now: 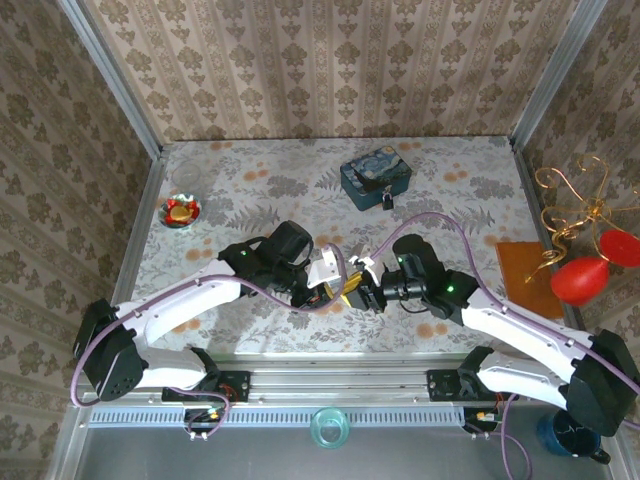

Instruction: Unlock a padlock with a key

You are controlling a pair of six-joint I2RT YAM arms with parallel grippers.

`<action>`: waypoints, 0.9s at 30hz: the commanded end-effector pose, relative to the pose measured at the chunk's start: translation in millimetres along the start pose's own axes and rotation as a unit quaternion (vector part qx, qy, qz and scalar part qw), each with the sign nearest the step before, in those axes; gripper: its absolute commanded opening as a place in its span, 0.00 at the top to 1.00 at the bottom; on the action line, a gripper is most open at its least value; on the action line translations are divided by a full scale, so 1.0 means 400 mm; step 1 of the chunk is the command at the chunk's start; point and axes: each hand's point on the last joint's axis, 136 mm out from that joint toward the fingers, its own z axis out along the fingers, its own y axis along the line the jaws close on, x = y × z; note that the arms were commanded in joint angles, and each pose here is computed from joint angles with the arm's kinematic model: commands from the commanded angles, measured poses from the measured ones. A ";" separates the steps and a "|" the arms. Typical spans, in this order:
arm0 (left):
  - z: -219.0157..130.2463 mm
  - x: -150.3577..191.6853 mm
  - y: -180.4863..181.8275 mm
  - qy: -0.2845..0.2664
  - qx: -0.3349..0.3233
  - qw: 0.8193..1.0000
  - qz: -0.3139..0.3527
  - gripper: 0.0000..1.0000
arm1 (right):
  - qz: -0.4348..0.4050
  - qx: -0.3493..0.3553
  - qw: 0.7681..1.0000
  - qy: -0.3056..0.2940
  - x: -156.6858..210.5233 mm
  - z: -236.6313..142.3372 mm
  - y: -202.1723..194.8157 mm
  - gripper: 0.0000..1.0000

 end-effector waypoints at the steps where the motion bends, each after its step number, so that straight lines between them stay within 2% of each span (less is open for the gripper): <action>1: -0.025 -0.033 -0.027 -0.021 0.012 0.999 0.025 1.00 | -0.007 -0.014 1.000 -0.001 -0.025 -0.005 0.012 0.78; 5: -0.025 -0.034 -0.029 -0.022 0.013 0.999 0.027 1.00 | -0.008 -0.016 1.000 -0.002 -0.027 -0.005 0.015 0.79; 14: -0.030 -0.037 -0.020 -0.023 0.001 0.999 0.030 1.00 | -0.017 -0.016 1.000 -0.003 -0.031 -0.013 0.019 0.99; 18: -0.037 -0.044 -0.008 -0.027 -0.017 0.999 0.030 0.99 | -0.018 -0.012 1.000 -0.006 -0.038 -0.018 0.019 1.00; 21: -0.066 -0.064 0.021 -0.049 -0.043 0.998 0.011 0.84 | -0.022 0.035 0.999 -0.021 -0.055 -0.036 -0.010 1.00; 23: -0.097 -0.088 0.064 -0.083 -0.083 0.993 -0.010 0.72 | -0.021 0.091 0.995 -0.041 -0.079 -0.067 -0.043 1.00; 27: -0.171 -0.123 0.183 -0.162 -0.198 0.963 -0.087 0.55 | -0.007 0.202 0.975 -0.090 -0.137 -0.159 -0.097 1.00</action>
